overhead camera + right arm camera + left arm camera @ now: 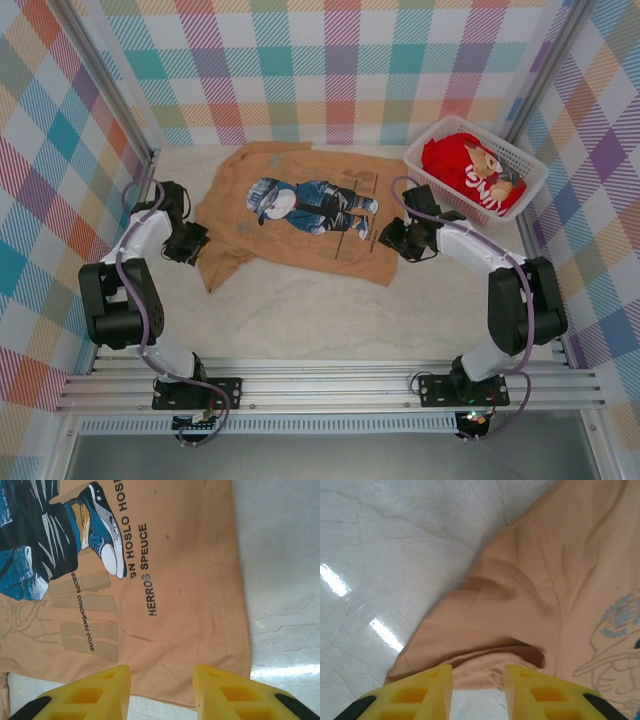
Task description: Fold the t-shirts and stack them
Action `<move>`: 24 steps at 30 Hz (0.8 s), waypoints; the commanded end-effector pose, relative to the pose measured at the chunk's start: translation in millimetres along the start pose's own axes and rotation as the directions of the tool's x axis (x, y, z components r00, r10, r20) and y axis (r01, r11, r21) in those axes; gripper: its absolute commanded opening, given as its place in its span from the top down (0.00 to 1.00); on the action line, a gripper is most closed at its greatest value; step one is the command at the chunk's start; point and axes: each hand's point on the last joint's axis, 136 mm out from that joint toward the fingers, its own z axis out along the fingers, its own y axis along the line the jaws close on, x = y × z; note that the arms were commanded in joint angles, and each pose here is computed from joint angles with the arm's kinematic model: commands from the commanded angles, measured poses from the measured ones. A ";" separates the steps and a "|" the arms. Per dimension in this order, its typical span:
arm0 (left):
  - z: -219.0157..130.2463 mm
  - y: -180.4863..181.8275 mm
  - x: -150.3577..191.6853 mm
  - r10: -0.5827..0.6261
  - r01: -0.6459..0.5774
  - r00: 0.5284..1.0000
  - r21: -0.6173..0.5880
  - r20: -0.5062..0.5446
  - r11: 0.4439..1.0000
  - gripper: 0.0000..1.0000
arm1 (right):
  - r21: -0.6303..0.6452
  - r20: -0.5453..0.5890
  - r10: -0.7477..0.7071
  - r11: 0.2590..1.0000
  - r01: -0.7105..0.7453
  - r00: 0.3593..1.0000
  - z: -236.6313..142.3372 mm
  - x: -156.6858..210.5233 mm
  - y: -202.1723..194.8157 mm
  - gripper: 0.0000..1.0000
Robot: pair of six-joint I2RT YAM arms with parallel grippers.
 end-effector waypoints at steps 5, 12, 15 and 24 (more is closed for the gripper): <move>29.6 22.4 28.8 0.029 -0.033 0.995 -0.033 -0.099 0.999 0.67 | 0.025 -0.081 0.030 0.999 -0.028 0.996 14.3 17.6 -9.6 0.62; 22.3 -18.3 17.7 0.115 -0.115 0.993 0.102 0.002 0.988 0.47 | 0.013 -0.087 -0.006 1.000 0.007 0.996 12.9 14.1 -2.9 0.62; 11.5 -36.7 11.2 0.175 -0.182 0.982 0.111 0.066 0.977 0.46 | 0.007 -0.087 -0.017 1.000 0.018 0.996 10.7 13.3 -0.7 0.62; 32.8 -50.4 37.6 0.218 -0.217 0.976 0.079 -0.004 0.973 0.51 | -0.083 -0.065 -0.060 0.995 0.055 0.996 -6.8 11.2 18.4 0.59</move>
